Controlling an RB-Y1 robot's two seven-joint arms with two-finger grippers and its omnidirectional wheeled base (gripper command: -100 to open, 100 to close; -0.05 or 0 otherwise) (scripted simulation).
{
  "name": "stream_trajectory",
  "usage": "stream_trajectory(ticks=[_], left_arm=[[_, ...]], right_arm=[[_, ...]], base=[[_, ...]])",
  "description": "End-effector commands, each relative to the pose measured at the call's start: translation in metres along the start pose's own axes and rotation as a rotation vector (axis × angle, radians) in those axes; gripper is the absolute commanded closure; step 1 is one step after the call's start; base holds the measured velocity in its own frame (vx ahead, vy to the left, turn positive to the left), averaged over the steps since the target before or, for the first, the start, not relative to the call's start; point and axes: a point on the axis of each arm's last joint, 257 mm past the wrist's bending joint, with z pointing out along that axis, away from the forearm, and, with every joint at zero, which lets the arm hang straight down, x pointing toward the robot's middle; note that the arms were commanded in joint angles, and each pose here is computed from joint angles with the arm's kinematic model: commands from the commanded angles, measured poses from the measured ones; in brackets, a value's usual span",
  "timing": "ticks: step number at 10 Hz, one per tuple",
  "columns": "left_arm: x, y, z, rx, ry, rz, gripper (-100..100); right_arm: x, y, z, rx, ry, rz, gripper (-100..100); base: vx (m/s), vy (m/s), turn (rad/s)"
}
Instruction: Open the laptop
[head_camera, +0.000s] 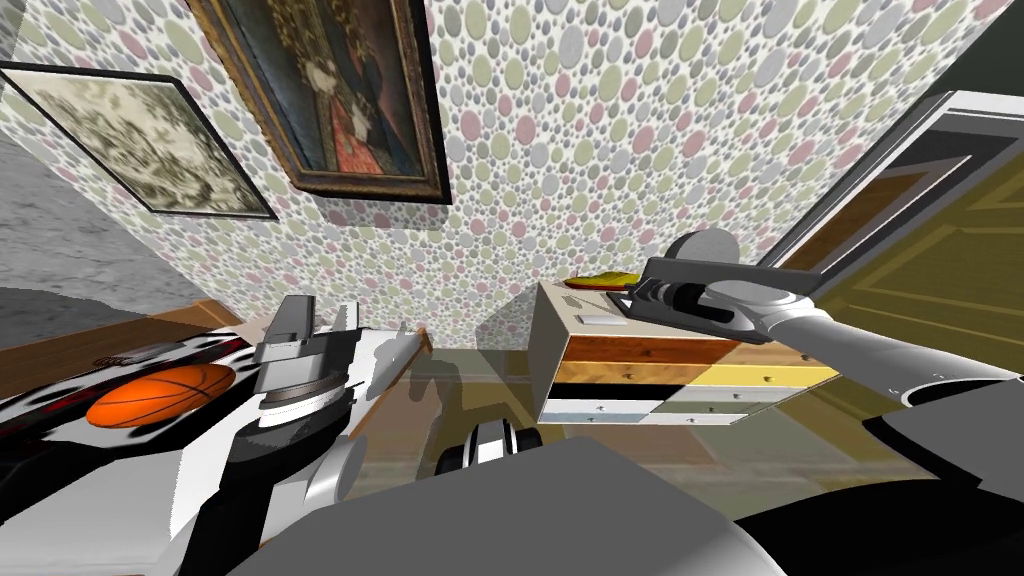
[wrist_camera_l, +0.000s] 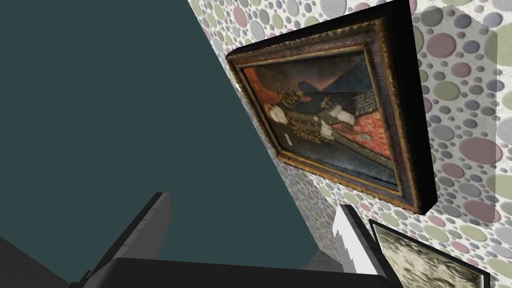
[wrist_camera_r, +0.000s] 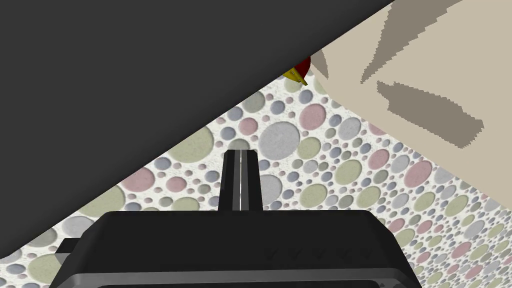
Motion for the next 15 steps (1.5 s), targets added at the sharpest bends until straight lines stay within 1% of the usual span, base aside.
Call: stream_trajectory(ticks=[1,2,3,4,5,6,8,9,10,11,13,15], left_arm=[[0.0,0.0,0.0,0.0,0.0,0.0,0],[0.0,0.0,0.0,0.0,0.0,0.0,0],[0.0,0.0,0.0,0.0,0.0,0.0,0],[0.0,0.0,0.0,0.0,0.0,0.0,0],[0.0,0.0,0.0,0.0,0.0,0.0,0],[0.0,0.0,0.0,0.0,0.0,0.0,0],[0.0,0.0,0.0,0.0,0.0,0.0,0],[0.0,0.0,0.0,0.0,0.0,0.0,0],[0.0,0.0,0.0,0.0,0.0,0.0,0],[0.0,0.0,0.0,0.0,0.0,0.0,0],[0.0,0.0,0.0,0.0,0.0,0.0,0],[0.0,0.0,0.0,0.0,0.0,0.0,0]], right_arm=[[0.015,-0.008,0.0,-0.001,0.036,0.005,100],[0.022,-0.015,0.0,0.014,0.051,0.01,100],[0.015,-0.025,0.001,0.033,0.039,0.014,100],[0.015,-0.025,0.001,0.033,0.039,0.014,100],[0.016,-0.042,-0.009,0.018,0.076,-0.033,100],[0.015,-0.052,-0.01,0.023,0.079,-0.024,100],[0.03,-0.057,-0.013,0.034,0.112,-0.018,100],[0.033,-0.066,-0.016,0.054,0.119,-0.01,100],[0.035,-0.083,-0.033,0.041,0.159,-0.042,100],[0.041,-0.084,-0.037,0.033,0.176,-0.045,100],[0.052,-0.093,-0.044,0.048,0.203,-0.033,100],[0.07,-0.087,-0.047,0.034,0.245,-0.037,100]], base=[[-0.001,0.018,-0.023],[0.008,0.002,-0.002],[0.007,-0.006,0.002],[0.006,-0.009,0.001],[-0.05,0.057,0.212],[-0.055,0.069,0.122],[-0.009,0.03,-0.027],[0.0,0.0,0.0],[-0.039,0.042,0.189],[-0.05,0.065,0.128],[-0.01,0.033,-0.015],[0.0,0.0,0.0]])
